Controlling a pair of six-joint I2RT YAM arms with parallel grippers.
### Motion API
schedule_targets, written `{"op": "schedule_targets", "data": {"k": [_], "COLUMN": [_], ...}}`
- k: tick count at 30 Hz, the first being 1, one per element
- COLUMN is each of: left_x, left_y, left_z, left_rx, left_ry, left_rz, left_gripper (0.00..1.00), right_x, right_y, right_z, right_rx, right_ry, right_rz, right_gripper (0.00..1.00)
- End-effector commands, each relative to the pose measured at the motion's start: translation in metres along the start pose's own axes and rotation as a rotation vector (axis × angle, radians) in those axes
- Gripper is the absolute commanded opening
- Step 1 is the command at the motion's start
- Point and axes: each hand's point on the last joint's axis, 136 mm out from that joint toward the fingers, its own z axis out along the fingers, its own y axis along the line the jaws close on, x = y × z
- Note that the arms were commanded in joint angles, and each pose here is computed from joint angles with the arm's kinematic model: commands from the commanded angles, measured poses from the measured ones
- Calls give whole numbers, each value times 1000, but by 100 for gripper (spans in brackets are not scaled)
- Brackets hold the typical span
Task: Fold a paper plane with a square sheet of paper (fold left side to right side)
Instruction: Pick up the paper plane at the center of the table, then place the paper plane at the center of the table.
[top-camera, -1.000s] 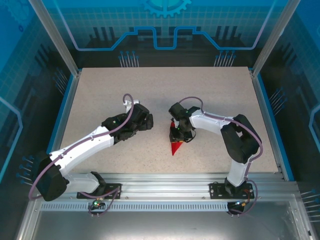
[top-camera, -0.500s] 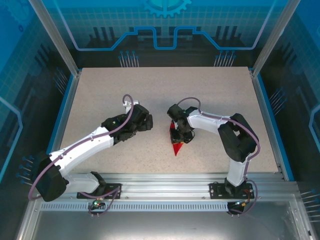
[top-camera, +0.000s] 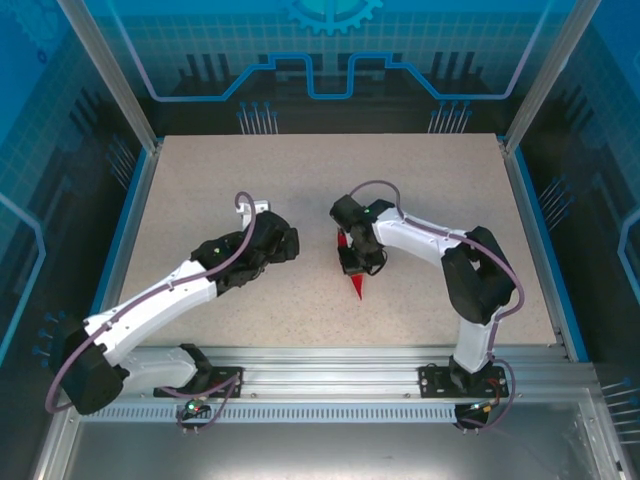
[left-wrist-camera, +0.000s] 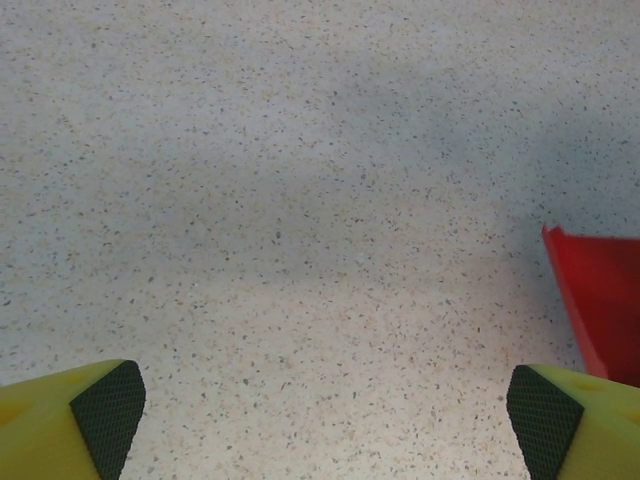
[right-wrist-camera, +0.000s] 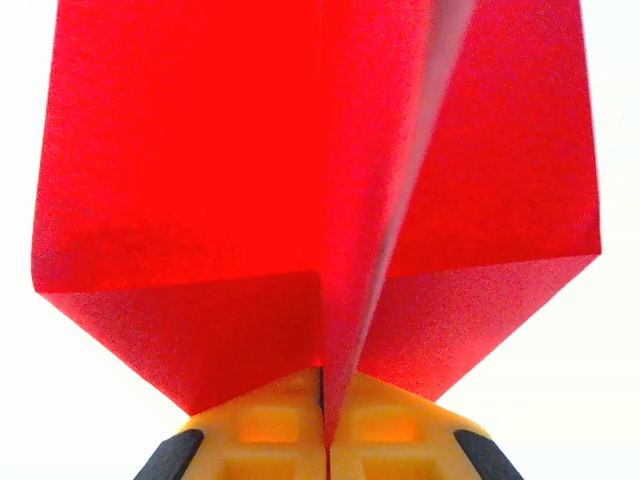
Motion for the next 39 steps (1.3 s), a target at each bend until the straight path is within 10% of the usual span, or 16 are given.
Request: {"op": "schedule_targets", "data": {"k": [1, 15, 39], "left_x": [1, 10, 15], "left_y": [18, 33, 25], "left_z": [-6, -10, 0], "left_rx": [-55, -97, -104], "left_ry": [-17, 5, 51], "left_rz": [12, 25, 47], "left_gripper": [98, 98, 98], "right_x": [-15, -119, -142], "right_y": [-5, -34, -57], "right_z": [-14, -2, 37], "right_rx": [45, 159, 168], "right_ry": [12, 4, 53], "right_rz": [-66, 35, 149], "right_gripper": [6, 8, 20]}}
